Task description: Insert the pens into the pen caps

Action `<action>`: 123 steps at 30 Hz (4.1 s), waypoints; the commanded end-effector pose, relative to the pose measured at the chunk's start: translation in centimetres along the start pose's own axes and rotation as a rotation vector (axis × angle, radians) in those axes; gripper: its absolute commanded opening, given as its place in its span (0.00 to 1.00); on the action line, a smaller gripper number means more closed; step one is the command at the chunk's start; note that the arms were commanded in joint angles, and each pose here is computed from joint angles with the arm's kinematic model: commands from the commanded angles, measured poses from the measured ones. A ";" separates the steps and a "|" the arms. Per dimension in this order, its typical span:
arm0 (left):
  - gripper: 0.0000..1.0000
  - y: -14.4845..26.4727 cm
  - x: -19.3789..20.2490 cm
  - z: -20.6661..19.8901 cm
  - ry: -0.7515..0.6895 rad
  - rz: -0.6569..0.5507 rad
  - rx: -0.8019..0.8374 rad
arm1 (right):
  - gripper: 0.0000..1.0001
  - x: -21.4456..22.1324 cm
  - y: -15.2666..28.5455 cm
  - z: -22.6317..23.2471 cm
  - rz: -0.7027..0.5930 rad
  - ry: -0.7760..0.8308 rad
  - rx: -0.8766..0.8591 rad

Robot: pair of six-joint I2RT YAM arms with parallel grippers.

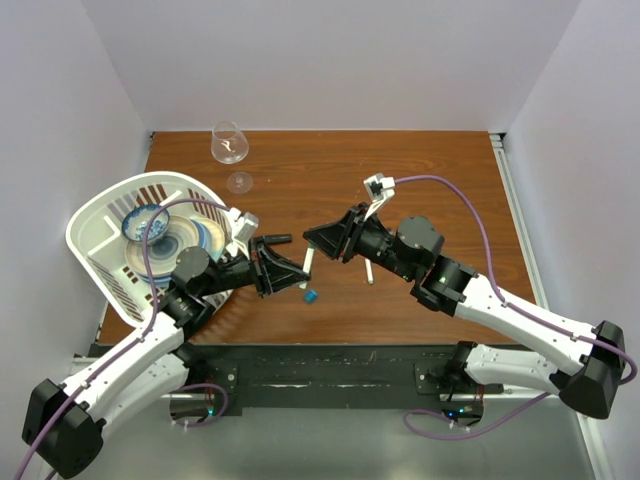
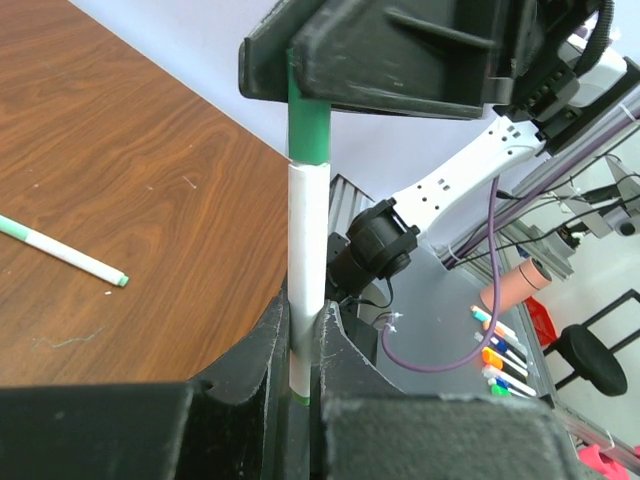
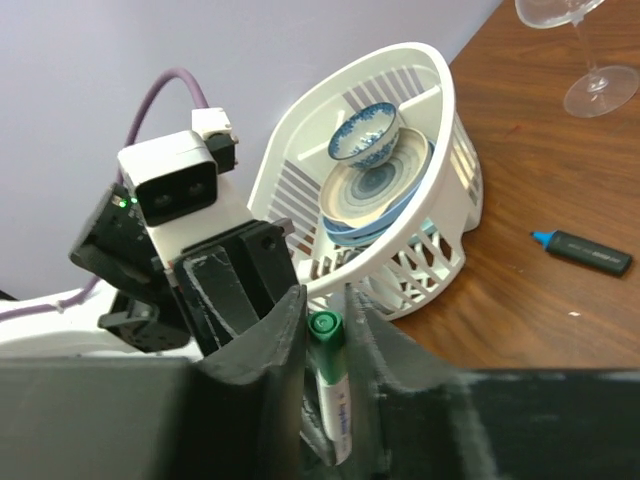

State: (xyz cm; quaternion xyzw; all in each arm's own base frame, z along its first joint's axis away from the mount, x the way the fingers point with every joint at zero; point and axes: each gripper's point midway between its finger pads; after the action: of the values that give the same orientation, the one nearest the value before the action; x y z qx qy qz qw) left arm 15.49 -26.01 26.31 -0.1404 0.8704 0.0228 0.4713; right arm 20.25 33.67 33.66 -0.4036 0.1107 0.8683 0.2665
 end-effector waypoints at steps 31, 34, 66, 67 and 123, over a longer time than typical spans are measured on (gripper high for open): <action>0.00 -2.7 -5.6 4.2 -0.196 -0.100 -0.144 | 0.00 11.0 2.8 -4.2 0.320 -0.053 0.165; 0.00 -3.0 -5.5 5.0 -0.198 -0.085 -0.165 | 0.00 11.8 3.3 -4.9 0.352 -0.051 0.199; 0.00 -2.8 -7.4 9.3 -0.098 -0.069 -0.175 | 0.00 22.2 6.0 -4.9 0.651 -0.070 0.146; 0.00 -2.8 -7.4 9.4 -0.093 -0.064 -0.173 | 0.00 22.2 6.0 -4.6 0.657 -0.067 0.130; 0.00 -13.7 12.6 21.8 0.461 0.283 -0.809 | 0.87 -1.3 16.4 -8.0 -0.123 0.171 0.563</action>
State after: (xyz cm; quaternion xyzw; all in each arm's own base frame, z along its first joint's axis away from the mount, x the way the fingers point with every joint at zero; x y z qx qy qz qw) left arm 28.93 -37.15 3.96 -0.1611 0.8832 0.4038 0.1756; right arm 16.58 17.23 29.38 -0.3934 0.3294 0.7625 0.3941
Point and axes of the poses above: each gripper's point midway between its finger pads, its own y axis back along the fingers, its own z axis along the line the jaws close on, x = y × z, and after that the axes turned 1 degree about -y, right-handed
